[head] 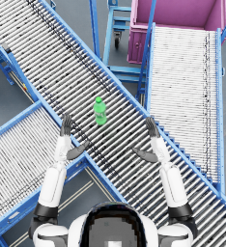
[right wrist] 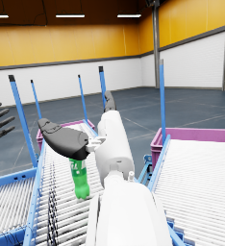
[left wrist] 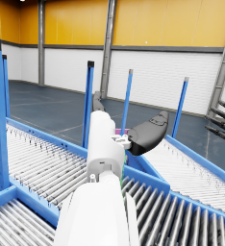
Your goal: Pick up the oil and place it on the left assembly line, put the cola on the right, and keep Sprite still
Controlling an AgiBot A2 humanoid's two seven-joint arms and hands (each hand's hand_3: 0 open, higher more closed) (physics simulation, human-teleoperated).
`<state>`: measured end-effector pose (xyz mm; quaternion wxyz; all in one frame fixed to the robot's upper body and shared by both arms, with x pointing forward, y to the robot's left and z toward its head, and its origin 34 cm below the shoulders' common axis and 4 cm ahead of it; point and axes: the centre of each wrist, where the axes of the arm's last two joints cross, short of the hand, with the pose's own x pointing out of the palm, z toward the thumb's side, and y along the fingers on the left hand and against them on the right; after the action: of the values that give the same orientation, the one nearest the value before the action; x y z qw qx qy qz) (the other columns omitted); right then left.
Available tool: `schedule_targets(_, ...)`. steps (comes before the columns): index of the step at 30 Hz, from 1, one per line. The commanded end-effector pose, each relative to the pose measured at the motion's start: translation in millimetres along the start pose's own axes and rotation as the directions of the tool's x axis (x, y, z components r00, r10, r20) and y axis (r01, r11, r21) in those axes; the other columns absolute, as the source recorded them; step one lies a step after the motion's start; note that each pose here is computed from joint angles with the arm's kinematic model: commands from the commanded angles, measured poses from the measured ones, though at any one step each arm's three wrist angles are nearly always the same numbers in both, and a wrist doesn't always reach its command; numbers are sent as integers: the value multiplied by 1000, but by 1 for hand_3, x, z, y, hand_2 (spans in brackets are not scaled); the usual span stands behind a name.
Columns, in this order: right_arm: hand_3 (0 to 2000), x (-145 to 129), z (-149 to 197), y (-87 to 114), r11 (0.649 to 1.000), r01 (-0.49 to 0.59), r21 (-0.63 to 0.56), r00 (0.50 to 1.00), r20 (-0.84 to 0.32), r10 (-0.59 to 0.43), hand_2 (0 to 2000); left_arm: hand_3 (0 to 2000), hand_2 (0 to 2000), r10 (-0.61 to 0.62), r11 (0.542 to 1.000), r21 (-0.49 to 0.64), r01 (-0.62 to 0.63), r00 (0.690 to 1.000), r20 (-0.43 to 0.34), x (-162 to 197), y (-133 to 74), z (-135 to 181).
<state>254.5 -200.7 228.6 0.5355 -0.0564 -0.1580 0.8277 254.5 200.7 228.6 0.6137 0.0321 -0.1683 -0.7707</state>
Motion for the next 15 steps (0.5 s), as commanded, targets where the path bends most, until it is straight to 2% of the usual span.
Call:
schedule_targets(1, 0, 0, 0, 0, 1000, 0, 0, 1000, 0, 0, 0, 0, 0, 0, 1000, 0, 0, 1000, 0, 0, 0, 0)
schedule_targets(15, 0, 0, 0, 0, 1000, 0, 0, 1000, 0, 0, 0, 0, 0, 0, 1000, 0, 0, 1000, 0, 0, 0, 0)
